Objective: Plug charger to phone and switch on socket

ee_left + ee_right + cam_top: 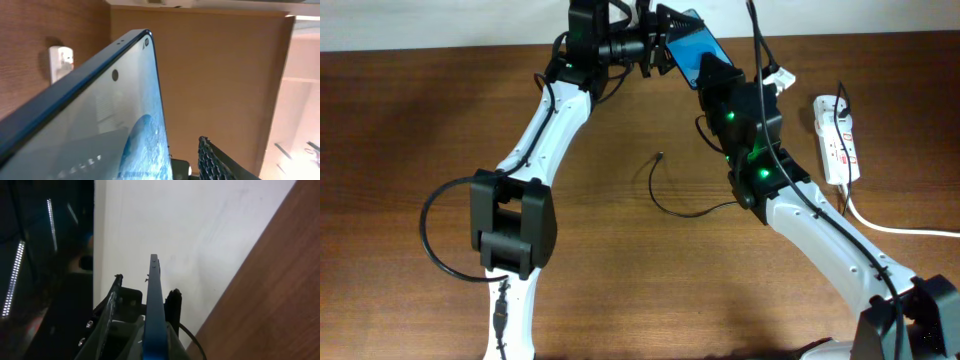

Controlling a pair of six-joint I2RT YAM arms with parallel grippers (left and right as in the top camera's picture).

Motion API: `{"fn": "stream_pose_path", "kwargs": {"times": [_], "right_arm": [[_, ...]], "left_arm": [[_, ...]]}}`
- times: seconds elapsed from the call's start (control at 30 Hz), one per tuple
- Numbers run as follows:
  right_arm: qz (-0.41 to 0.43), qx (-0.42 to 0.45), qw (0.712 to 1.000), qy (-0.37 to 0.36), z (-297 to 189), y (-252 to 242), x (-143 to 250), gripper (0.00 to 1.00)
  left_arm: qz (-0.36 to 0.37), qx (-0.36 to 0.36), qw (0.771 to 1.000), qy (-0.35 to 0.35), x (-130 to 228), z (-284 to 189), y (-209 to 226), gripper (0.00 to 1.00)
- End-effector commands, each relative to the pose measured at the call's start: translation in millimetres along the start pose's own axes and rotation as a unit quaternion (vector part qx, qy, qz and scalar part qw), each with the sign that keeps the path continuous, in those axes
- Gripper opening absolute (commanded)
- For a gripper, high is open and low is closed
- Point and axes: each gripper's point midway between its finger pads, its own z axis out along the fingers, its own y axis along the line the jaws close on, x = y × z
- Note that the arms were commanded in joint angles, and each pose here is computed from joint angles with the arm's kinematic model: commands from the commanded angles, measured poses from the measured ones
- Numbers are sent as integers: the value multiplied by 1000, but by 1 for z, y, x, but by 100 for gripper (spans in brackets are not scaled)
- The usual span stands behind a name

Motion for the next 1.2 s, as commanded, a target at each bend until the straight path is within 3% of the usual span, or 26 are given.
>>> {"fn": "stream_pose_path", "kwargs": {"times": [0.0, 0.07, 0.17, 0.23, 0.33, 0.53, 0.67, 0.7, 0.73, 0.87, 1.03, 1.17], "right_arm": [[-10, -7, 999, 45, -4, 7, 28, 4], [-10, -10, 999, 50, -5, 9, 32, 4], [-11, -13, 998, 63, -6, 10, 41, 4], [-12, -14, 997, 70, -8, 11, 48, 4], [-13, -15, 997, 76, -9, 12, 52, 4], [-15, -9, 996, 82, -9, 9, 55, 5], [-39, -2, 996, 79, -8, 4, 51, 18], [-51, -2, 996, 79, -8, 4, 49, 23], [-70, -2, 994, 79, -8, 3, 46, 36], [-133, -8, 988, 79, -12, 7, 34, 60], [-213, 34, 972, 90, -29, -6, 21, 70], [-288, 69, 948, 113, -52, -16, 18, 76]], "left_arm": [[10, 21, 999, 31, 23, 16, -21, 50], [8, 21, 999, 34, 25, 19, -21, 45], [4, 21, 999, 38, 29, 23, -21, 27], [1, 21, 999, 41, 33, 27, -21, 9], [-1, 21, 999, 42, 35, 29, -21, 0], [-3, 21, 999, 29, 28, 26, -21, 0], [-3, 21, 1000, 15, 16, 15, -21, 0], [-3, 21, 1000, 11, 11, 10, -21, 0], [-3, 21, 1000, 10, 9, 6, -20, 0], [28, 21, 999, 35, 5, -17, -18, 0], [69, 14, 996, 52, -3, -48, -7, 0], [68, -26, 996, 50, -6, -63, 27, 0]]}}
